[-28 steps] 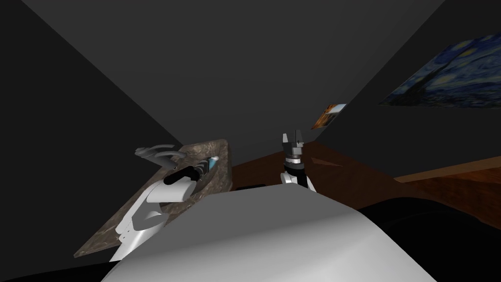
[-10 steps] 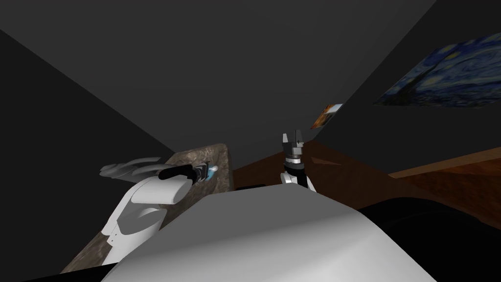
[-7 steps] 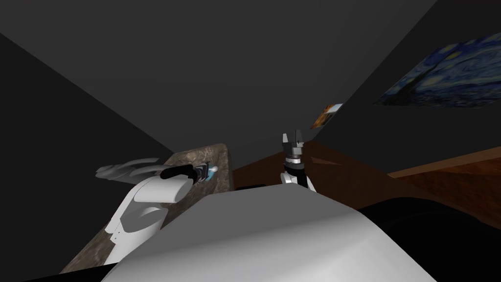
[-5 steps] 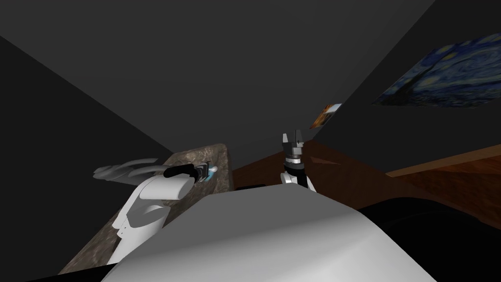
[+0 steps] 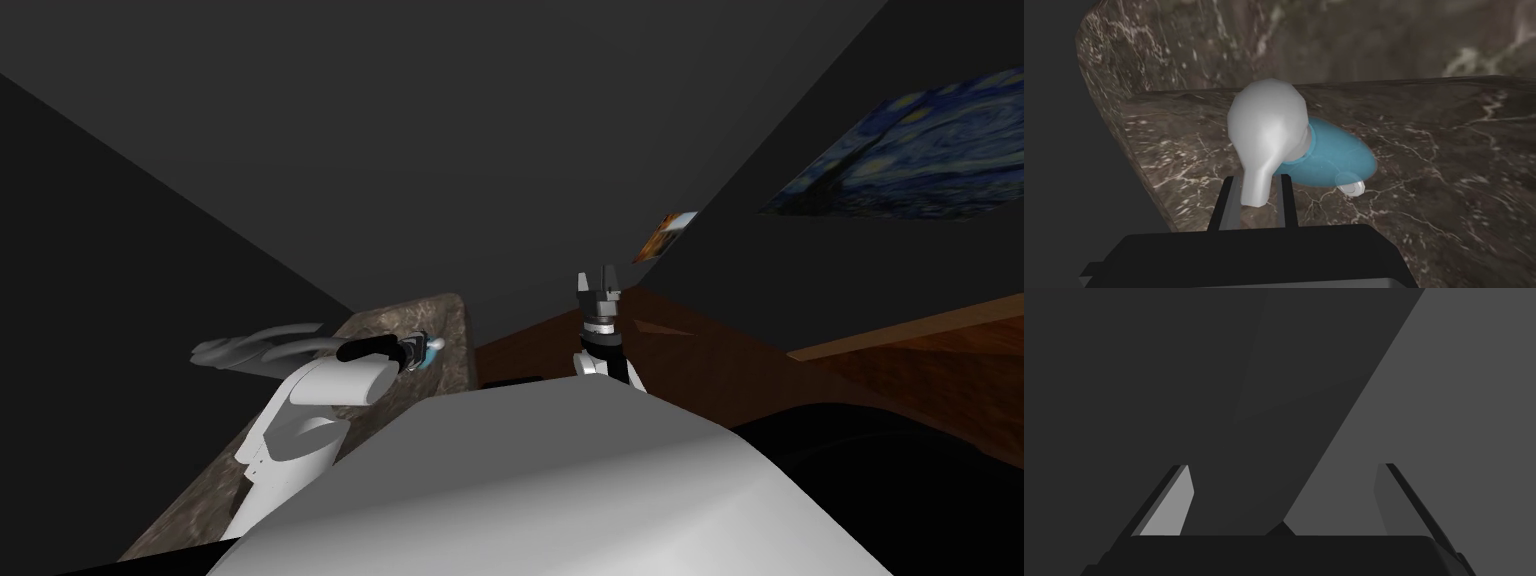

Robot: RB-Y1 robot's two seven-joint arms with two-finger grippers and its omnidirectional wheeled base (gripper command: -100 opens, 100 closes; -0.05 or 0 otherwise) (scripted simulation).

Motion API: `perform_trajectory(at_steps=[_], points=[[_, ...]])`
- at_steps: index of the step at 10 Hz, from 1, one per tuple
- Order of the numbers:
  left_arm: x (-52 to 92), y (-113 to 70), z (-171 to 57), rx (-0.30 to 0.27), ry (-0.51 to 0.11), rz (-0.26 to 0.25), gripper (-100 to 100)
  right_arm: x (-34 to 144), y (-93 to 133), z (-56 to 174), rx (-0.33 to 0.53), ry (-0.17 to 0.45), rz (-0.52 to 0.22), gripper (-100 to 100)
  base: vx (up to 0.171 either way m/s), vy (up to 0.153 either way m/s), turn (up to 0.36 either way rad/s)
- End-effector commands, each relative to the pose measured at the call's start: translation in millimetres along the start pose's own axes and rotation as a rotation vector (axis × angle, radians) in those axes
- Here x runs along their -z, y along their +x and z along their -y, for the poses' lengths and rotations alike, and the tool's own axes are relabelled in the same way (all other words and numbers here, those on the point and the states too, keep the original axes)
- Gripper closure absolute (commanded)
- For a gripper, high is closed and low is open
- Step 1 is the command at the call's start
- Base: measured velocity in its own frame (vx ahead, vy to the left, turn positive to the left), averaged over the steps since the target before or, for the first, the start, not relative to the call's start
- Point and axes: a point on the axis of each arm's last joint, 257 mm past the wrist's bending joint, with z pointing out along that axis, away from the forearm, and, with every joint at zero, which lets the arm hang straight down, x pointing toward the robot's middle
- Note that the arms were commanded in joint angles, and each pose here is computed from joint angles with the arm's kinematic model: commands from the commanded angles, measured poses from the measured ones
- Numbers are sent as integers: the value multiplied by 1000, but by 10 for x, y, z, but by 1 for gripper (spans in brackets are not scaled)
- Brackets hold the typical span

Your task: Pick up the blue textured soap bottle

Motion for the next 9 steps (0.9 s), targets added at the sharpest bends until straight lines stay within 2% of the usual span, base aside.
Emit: perform_trajectory(at_steps=[1,2,3,4,7,8,9], points=[[0,0,0,0,0,0,100,0,0,0,0,0,0,0,0,0,0],[0,0,0,0,0,0,100,0,0,0,0,0,0,0,0,0,0],[0,0,-1,0,0,0,0,0,0,0,0,0,0,0,0,0,0],[73,18,-2,-2,0,-2,100,0,0,0,0,0,0,0,4,3,27],[200,53,-13,-7,0,-5,100,0,0,0,0,0,0,0,6,5,20],[173,46,-5,-6,1,-5,100,0,0,0,0,0,0,0,0,0,0],[179,46,-9,-5,-1,-4,0,0,0,0,0,0,0,0,0,0,0]])
